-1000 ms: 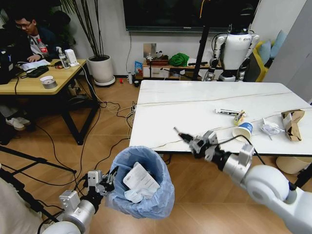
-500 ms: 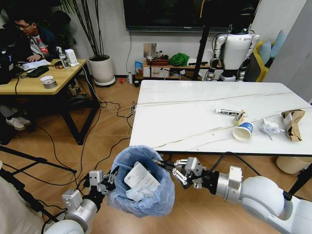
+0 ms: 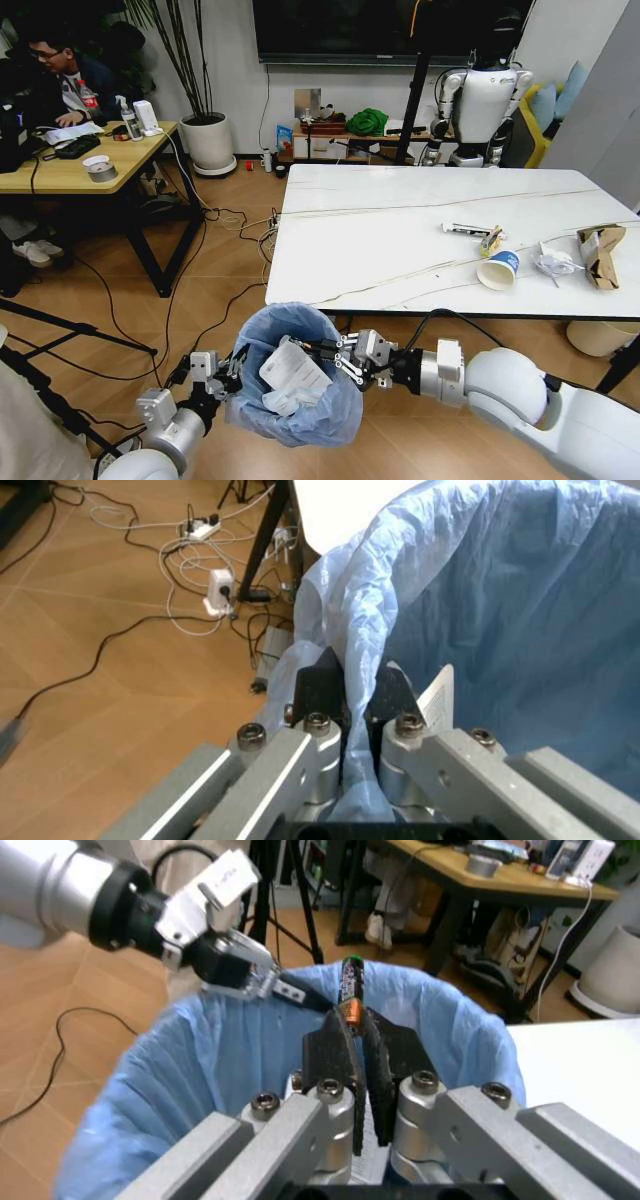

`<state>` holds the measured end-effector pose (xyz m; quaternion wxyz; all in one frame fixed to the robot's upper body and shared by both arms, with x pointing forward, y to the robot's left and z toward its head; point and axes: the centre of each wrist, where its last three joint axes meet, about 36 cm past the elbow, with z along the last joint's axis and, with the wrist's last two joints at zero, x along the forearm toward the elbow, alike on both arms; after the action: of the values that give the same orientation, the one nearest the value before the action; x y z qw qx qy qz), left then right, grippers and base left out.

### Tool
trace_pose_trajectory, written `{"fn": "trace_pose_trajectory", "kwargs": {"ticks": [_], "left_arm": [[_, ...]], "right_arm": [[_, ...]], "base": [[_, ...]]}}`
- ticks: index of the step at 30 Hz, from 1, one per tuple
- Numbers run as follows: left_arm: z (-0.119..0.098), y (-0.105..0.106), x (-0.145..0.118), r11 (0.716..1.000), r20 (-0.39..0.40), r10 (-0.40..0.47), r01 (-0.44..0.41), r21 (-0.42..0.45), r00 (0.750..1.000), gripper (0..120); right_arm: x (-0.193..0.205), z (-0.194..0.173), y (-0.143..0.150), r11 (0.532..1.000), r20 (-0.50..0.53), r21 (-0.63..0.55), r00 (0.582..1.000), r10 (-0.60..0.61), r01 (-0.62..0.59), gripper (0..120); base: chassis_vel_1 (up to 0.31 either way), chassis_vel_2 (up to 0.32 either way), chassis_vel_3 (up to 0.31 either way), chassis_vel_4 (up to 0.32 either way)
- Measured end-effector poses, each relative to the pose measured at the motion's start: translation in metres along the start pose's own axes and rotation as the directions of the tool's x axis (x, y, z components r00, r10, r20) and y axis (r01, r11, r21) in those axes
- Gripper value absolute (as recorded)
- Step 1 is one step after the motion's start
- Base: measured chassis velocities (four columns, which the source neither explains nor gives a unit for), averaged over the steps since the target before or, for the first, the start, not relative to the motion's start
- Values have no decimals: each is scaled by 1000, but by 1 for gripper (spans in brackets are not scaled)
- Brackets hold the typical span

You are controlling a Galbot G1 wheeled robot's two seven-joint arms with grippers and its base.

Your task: Pick up the trash bin and place the trash from the table into it.

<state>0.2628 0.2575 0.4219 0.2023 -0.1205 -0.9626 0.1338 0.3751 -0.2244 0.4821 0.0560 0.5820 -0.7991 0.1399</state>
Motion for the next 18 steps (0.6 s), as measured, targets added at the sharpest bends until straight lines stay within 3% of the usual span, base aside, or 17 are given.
{"fn": "trace_pose_trajectory", "kwargs": {"ticks": [6,12,15,18], "left_arm": [[-1,0,0,1000,-1,5,-5,-2,1000,0],[-1,0,1,1000,-1,8,-8,-5,1000,0],[-2,0,1,1000,0,9,-9,-4,1000,0],[-2,-1,1,1000,0,10,-10,-4,1000,0]], "right_arm": [[-4,4,-6,1000,-13,7,1000,-6,6,1],[-1,10,-1,1000,-34,-4,999,-8,8,19],[0,12,2,1000,-33,-8,999,0,-1,33],[0,12,2,1000,-31,-9,1000,5,-5,36]], "base": [[0,0,0,0],[0,0,0,0],[0,0,0,0],[0,0,0,0]]}}
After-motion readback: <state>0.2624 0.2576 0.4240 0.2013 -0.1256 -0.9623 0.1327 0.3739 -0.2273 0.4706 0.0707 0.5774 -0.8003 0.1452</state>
